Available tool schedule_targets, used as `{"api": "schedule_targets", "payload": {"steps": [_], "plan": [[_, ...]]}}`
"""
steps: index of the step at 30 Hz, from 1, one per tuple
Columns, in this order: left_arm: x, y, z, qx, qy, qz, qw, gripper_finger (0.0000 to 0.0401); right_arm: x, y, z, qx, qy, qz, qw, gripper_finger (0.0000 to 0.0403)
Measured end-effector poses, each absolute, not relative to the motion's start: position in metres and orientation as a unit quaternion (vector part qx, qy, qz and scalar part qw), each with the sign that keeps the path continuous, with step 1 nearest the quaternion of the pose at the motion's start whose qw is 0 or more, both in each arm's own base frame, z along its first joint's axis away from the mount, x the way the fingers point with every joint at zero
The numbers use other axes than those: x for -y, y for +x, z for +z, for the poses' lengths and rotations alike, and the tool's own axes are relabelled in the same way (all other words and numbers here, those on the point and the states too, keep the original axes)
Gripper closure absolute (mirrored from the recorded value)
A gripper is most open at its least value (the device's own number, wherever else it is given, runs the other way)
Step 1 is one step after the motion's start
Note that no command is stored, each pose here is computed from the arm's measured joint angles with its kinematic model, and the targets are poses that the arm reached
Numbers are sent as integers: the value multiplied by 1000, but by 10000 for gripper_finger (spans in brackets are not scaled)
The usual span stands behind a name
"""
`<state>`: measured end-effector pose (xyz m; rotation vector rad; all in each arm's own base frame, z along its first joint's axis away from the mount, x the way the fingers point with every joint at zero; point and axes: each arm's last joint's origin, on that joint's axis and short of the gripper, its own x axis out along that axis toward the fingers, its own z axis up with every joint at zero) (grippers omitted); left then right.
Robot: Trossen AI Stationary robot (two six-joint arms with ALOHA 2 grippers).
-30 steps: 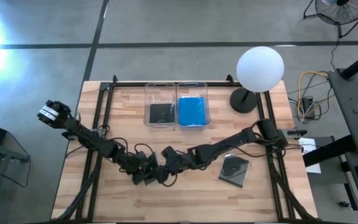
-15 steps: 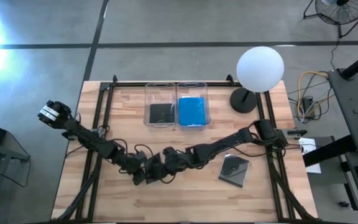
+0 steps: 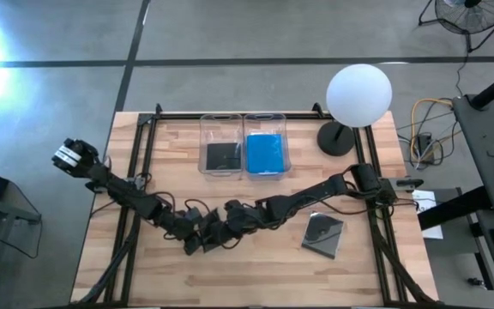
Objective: Pick & place jewel cases by type
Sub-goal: Put the left black CD case into the left transparent bin
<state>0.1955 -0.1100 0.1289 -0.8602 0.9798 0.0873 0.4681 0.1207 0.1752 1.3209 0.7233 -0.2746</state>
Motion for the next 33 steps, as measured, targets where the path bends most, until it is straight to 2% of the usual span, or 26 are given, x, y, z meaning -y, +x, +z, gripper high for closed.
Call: {"api": "schedule_targets", "payload": {"steps": [6, 13, 24, 29, 33], "plan": [[118, 181, 141, -450, -402, 40, 797, 298, -120, 462, 178, -354, 584, -138, 717, 351], [122, 145, 165, -402, -414, 88, 812, 297, -110, 453, 207, -337, 570, -150, 734, 351], [120, 111, 194, -243, -473, 119, 838, 297, -52, 426, 303, -158, 556, -206, 789, 351], [118, 111, 198, -219, -476, 124, 842, 297, -10, 419, 323, -80, 552, -269, 785, 351], [119, 111, 201, -214, -473, 123, 846, 297, 30, 422, 315, -52, 560, -320, 762, 351]]}}
